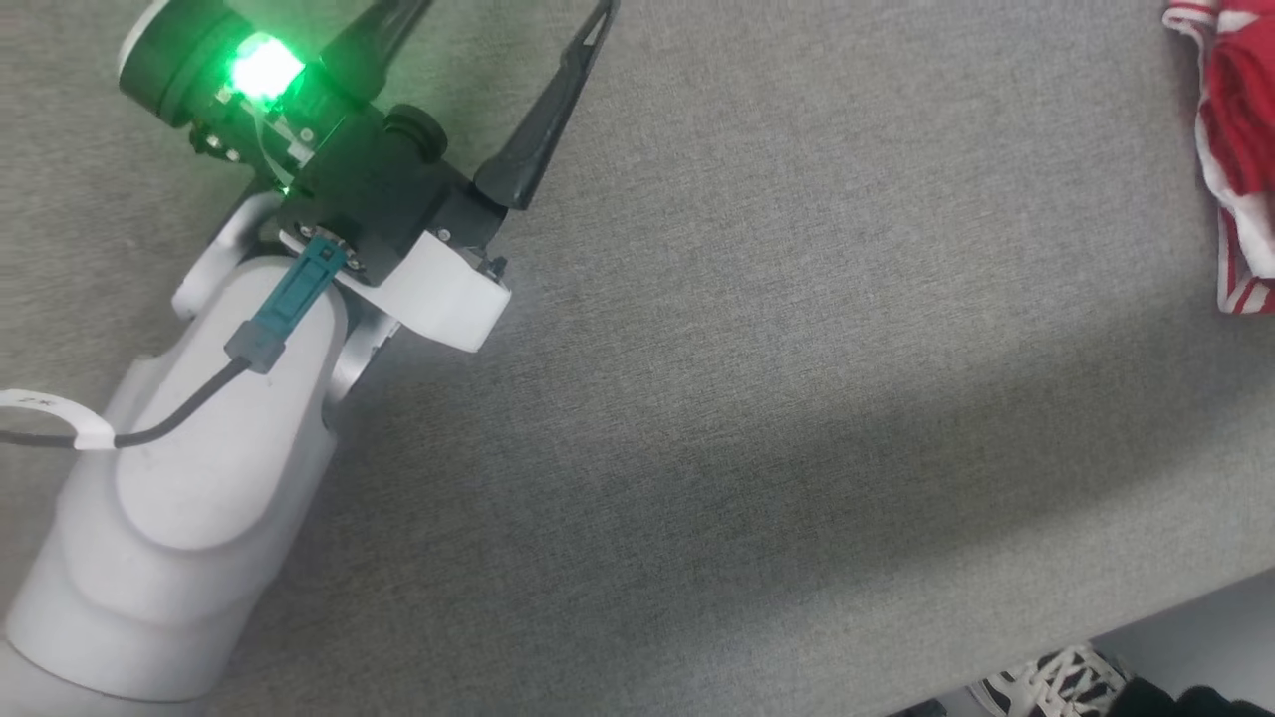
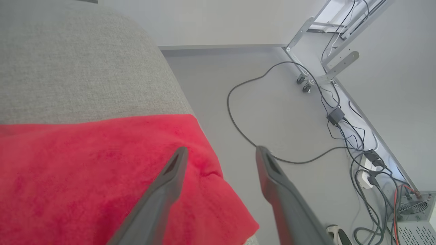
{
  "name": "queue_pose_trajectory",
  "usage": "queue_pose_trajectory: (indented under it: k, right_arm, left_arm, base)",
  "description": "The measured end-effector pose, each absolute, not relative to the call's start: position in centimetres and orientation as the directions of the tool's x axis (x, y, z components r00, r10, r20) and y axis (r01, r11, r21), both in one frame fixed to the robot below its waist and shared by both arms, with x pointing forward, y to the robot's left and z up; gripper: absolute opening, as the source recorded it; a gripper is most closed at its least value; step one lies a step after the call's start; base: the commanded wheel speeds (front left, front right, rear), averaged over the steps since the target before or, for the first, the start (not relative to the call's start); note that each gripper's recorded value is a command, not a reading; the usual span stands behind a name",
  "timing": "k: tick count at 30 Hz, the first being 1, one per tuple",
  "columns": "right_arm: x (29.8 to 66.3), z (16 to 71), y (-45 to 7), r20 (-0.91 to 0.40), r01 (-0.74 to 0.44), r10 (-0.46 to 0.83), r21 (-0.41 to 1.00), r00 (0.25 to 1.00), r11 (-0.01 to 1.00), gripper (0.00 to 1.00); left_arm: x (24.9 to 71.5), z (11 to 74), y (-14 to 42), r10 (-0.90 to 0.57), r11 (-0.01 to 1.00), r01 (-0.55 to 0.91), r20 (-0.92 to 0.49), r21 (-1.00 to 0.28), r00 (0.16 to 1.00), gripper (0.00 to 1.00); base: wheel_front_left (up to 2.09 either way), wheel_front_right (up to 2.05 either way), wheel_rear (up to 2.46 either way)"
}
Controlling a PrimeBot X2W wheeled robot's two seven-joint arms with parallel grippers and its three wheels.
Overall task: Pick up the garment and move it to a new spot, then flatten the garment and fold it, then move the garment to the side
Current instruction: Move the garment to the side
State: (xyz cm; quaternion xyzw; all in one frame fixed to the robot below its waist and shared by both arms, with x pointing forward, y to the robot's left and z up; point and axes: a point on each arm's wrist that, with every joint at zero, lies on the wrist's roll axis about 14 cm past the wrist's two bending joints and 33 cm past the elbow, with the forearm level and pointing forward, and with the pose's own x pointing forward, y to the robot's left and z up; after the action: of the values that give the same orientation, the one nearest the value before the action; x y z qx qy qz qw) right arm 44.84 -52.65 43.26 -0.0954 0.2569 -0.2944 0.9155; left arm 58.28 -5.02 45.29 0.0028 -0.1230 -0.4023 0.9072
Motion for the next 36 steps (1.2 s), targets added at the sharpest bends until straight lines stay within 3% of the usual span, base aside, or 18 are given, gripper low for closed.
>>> queue_pose_trajectory:
  k: [8,18,36]
  right_arm:
    - [46.0,45.4,-51.0,-0.358,0.449,-0.533,-0.294,0.767,0.844,1.0]
    - [48.2,43.6,-40.3,-0.343,0.198,-0.244,-0.164,0.907,0.966,1.0]
    - [48.0,48.0,-25.2,-0.134,-0.124,0.13,0.055,0.982,0.991,1.0]
  left_arm:
    - [56.6,47.5,-2.6,-0.669,0.738,0.671,0.214,0.074,0.712,1.0]
    - [52.3,48.0,4.6,-0.494,0.867,0.498,0.126,0.001,0.86,1.0]
    - [42.1,49.3,16.4,-0.159,0.986,0.161,0.049,-0.032,0.986,1.0]
  base:
    - [0.0,0.0,0.0]
    - [0.0,0.0,0.0]
    - [0.0,0.0,0.0]
